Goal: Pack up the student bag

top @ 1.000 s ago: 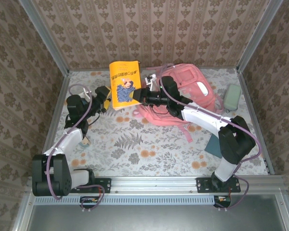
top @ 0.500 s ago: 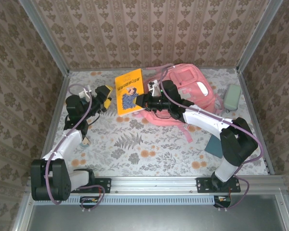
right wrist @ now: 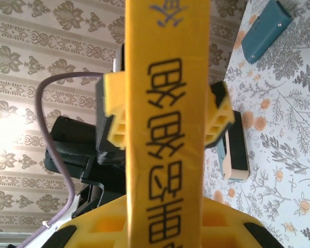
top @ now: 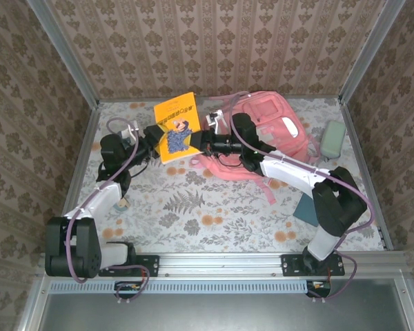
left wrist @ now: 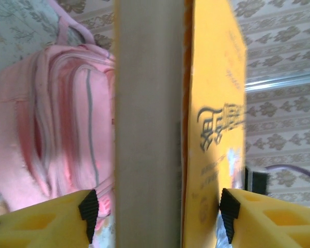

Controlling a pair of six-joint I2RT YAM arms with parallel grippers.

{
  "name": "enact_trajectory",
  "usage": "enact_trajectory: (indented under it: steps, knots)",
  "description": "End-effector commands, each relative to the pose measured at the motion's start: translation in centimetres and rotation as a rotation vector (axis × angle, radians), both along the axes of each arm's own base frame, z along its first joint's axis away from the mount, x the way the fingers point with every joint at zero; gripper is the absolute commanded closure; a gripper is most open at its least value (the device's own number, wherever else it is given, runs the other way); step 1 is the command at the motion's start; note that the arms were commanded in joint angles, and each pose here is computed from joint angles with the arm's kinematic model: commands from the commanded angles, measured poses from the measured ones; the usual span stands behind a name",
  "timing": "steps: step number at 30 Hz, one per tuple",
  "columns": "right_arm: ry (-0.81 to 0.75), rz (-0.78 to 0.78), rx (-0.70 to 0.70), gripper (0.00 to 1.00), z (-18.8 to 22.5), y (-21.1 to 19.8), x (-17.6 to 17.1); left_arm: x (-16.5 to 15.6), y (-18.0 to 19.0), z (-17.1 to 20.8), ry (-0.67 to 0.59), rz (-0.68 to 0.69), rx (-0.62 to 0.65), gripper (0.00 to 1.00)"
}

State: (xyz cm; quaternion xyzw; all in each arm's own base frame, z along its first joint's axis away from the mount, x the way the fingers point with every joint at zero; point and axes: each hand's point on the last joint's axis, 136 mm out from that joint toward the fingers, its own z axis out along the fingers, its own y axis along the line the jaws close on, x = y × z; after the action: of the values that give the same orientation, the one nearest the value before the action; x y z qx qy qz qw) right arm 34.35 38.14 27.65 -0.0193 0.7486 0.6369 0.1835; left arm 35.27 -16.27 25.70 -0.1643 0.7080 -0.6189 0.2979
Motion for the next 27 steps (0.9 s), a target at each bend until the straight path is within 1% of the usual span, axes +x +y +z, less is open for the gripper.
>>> enact_trajectory:
  steps: [1,3,4,6,7,9,10,11,12,13,16,18,20,23,26,27]
  knots:
    - [-0.095,0.054,0.079,1.0,2.7,0.7,-0.6,-0.2,-0.5,3.0,-0.099,-0.03,-0.039,0.46]
    - [-0.089,0.06,0.074,1.0,2.4,0.8,-0.7,-0.2,-0.4,3.2,-0.103,-0.028,-0.045,0.58]
    - [-0.087,0.062,0.065,1.0,2.1,0.8,-0.7,-0.3,-0.5,3.4,-0.106,-0.029,-0.051,0.67]
    - [-0.082,0.057,0.042,1.0,1.6,0.8,-0.5,-0.3,-0.4,3.6,-0.109,-0.027,-0.06,0.81]
    - [-0.081,0.053,0.025,0.95,1.2,0.7,-0.5,-0.3,-0.4,3.7,-0.112,-0.028,-0.062,0.89]
    - [-0.074,0.042,-0.015,0.74,0.3,0.4,-0.3,-0.2,-0.4,3.8,-0.112,-0.026,-0.058,0.99]
    - [-0.069,0.03,-0.048,0.62,-0.3,0.1,-0.1,-0.3,-0.4,3.6,-0.105,-0.027,-0.049,1.0]
    - [-0.063,0.012,-0.092,0.54,-1.1,-0.4,0.2,-0.3,-0.3,3.4,-0.101,-0.025,-0.036,1.0]
    - [-0.063,-0.008,-0.144,0.5,-1.8,-1.0,0.5,-0.3,-0.2,3.2,-0.097,-0.022,-0.024,1.0]
    - [-0.073,-0.029,-0.212,0.48,-2.6,-1.8,0.8,-0.3,0.0,3.0,-0.096,-0.018,-0.008,1.0]
    - [-0.117,-0.118,-0.444,0.47,-4.6,-5.0,1.9,-0.6,0.6,2.2,-0.077,-0.006,0.056,1.0]
    - [-0.15,-0.158,-0.556,0.47,-5.3,-7.0,2.6,-0.9,1.0,1.9,-0.075,0.001,0.107,1.0]
    - [-0.18,-0.226,-0.71,0.48,-6.3,-9.7,3.8,-1.2,1.3,1.6,-0.071,0.003,0.163,1.0]
    - [-0.234,-0.256,-0.889,0.48,-7.4,-12.0,5.1,-1.4,1.9,1.1,-0.063,0.018,0.224,1.0]
    - [-0.258,-0.251,-1.066,0.48,-9.0,-13.6,6.5,-1.6,2.3,0.8,-0.056,0.023,0.237,1.0]
    - [-0.261,-0.241,-1.105,0.48,-9.5,-13.9,6.8,-1.6,2.3,0.7,-0.056,0.025,0.239,1.0]
